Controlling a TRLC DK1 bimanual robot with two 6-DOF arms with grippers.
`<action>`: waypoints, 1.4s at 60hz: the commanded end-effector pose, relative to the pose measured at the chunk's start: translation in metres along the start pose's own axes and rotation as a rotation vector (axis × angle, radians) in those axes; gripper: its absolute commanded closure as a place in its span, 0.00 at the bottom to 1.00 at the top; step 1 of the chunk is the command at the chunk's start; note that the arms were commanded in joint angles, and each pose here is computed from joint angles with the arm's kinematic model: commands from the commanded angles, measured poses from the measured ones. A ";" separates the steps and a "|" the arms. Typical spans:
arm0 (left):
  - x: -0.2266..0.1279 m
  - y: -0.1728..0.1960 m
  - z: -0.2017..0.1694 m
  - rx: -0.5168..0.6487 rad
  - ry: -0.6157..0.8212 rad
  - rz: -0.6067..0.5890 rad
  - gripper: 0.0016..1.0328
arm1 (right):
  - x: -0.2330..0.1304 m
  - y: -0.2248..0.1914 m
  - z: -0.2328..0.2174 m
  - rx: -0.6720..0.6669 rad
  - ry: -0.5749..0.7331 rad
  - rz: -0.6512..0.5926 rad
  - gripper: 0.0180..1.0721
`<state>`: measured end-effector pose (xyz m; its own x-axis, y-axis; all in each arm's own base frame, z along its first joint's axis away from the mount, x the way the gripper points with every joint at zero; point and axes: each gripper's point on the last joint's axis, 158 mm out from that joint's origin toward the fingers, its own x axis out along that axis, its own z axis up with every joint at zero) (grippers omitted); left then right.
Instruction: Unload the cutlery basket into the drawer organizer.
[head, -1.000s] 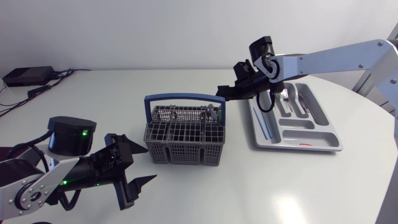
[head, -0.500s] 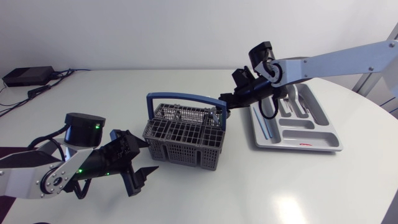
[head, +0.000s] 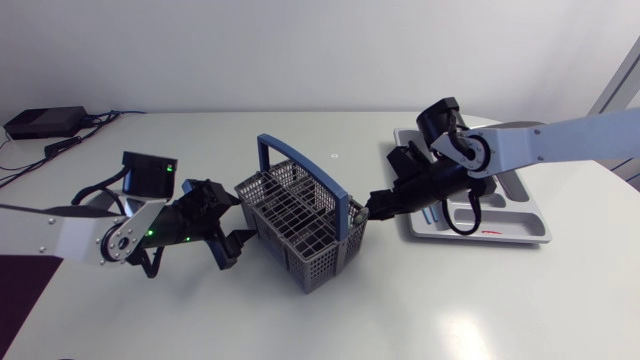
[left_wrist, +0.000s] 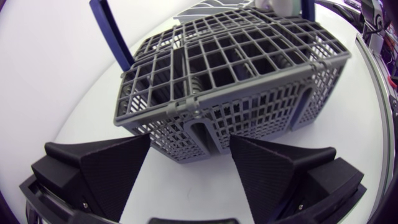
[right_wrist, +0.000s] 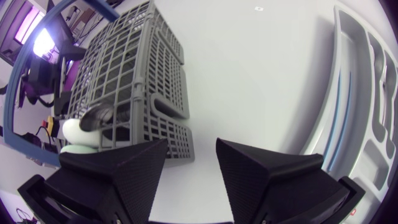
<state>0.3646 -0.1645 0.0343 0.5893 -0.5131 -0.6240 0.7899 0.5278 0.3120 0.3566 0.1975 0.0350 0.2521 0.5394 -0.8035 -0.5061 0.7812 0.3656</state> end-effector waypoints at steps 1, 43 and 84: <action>0.010 0.023 0.009 0.013 -0.022 0.031 0.06 | -0.004 0.017 -0.015 -0.035 0.019 0.021 0.44; -0.045 0.039 0.002 -0.001 -0.042 0.029 0.06 | -0.011 0.026 0.032 -0.107 -0.065 0.012 0.43; -0.105 -0.136 0.032 0.193 -0.083 -0.319 0.06 | 0.033 -0.016 0.164 -0.086 -0.239 -0.015 0.43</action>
<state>0.2177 -0.2005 0.0942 0.3666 -0.6854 -0.6291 0.9300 0.2497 0.2698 0.4915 0.2541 0.0816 0.4281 0.5964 -0.6790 -0.5927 0.7524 0.2872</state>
